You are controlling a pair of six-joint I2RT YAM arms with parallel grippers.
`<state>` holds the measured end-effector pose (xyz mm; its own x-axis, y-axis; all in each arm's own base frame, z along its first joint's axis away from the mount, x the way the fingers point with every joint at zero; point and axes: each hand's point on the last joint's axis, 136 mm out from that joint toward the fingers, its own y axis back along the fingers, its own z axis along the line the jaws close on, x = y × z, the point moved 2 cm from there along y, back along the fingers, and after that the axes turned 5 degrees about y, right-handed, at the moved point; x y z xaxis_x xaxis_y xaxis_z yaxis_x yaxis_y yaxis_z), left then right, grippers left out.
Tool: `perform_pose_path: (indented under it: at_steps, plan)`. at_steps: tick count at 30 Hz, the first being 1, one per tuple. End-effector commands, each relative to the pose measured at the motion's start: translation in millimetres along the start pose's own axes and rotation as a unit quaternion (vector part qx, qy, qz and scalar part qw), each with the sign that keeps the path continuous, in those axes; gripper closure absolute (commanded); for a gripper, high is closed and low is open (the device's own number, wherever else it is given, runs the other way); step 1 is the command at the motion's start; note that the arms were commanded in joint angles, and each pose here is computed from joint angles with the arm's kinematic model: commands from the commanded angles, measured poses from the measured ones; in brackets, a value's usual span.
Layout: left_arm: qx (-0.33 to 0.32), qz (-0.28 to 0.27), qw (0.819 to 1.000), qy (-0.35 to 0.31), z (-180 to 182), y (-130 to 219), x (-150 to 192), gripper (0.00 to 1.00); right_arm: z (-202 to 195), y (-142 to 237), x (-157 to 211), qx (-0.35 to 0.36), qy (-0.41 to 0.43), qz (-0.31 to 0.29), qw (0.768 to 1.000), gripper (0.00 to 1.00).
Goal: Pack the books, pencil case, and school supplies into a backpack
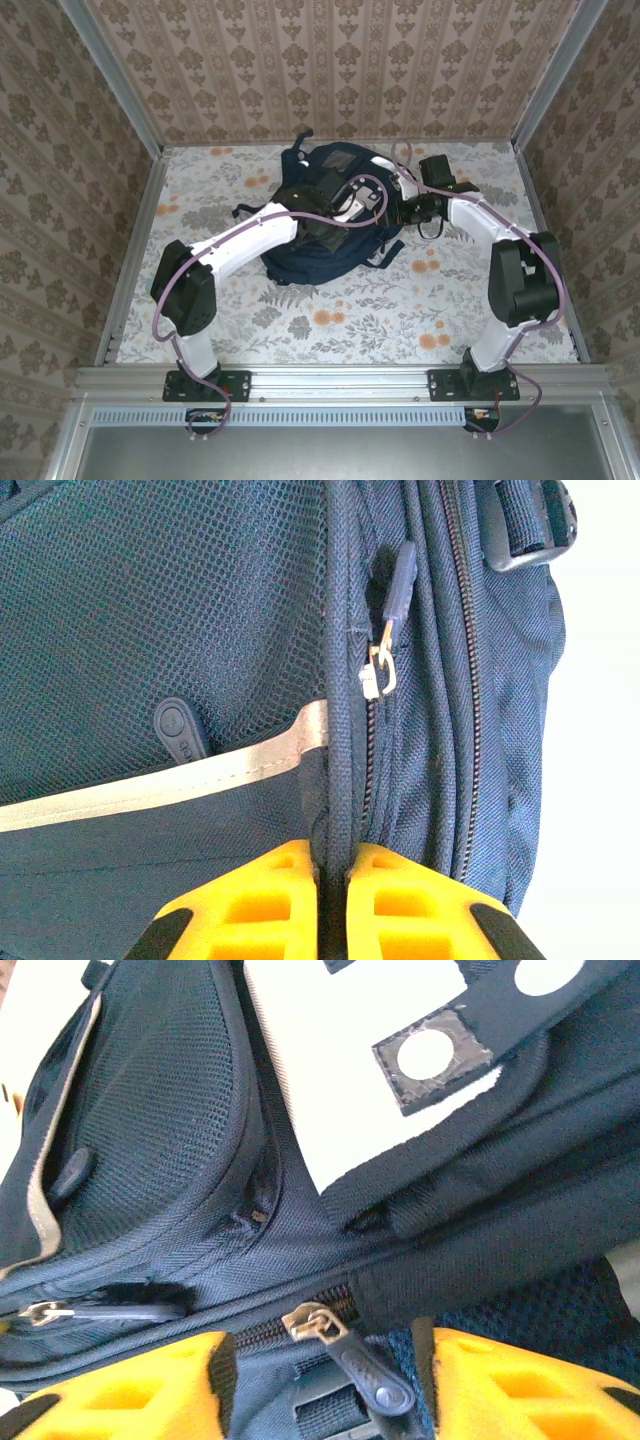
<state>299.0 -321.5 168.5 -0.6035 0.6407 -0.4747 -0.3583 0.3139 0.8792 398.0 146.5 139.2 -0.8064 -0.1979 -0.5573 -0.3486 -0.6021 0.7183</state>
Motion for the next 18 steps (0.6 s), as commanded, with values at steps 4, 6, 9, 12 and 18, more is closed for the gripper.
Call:
perform_pose_path:
  at_steps: [4, 6, 9, 12, 18]
  plan:
    - [-0.003, -0.052, 0.999, 0.011, 7, 24, -19, 0.91, -4, -8, 11, -0.005, 0.039, 0.038, 0.999, 0.51]
    - [-0.002, -0.053, 0.999, 0.01, 7, 25, -19, 0.91, -4, -10, 19, -0.009, 0.041, 0.06, 0.997, 0.48]
    - [-0.002, -0.053, 0.999, 0.011, 8, 25, -20, 0.91, 0, -12, 24, -0.035, 0.05, 0.076, 0.995, 0.44]
    - [-0.001, -0.052, 0.999, 0.012, 8, 24, -20, 0.91, 4, -13, 19, -0.048, 0.055, 0.07, 0.995, 0.52]
    - [-0.002, -0.054, 0.998, 0.017, 9, 24, -22, 0.91, 1, -6, 13, -0.018, 0.058, 0.049, 0.997, 0.79]
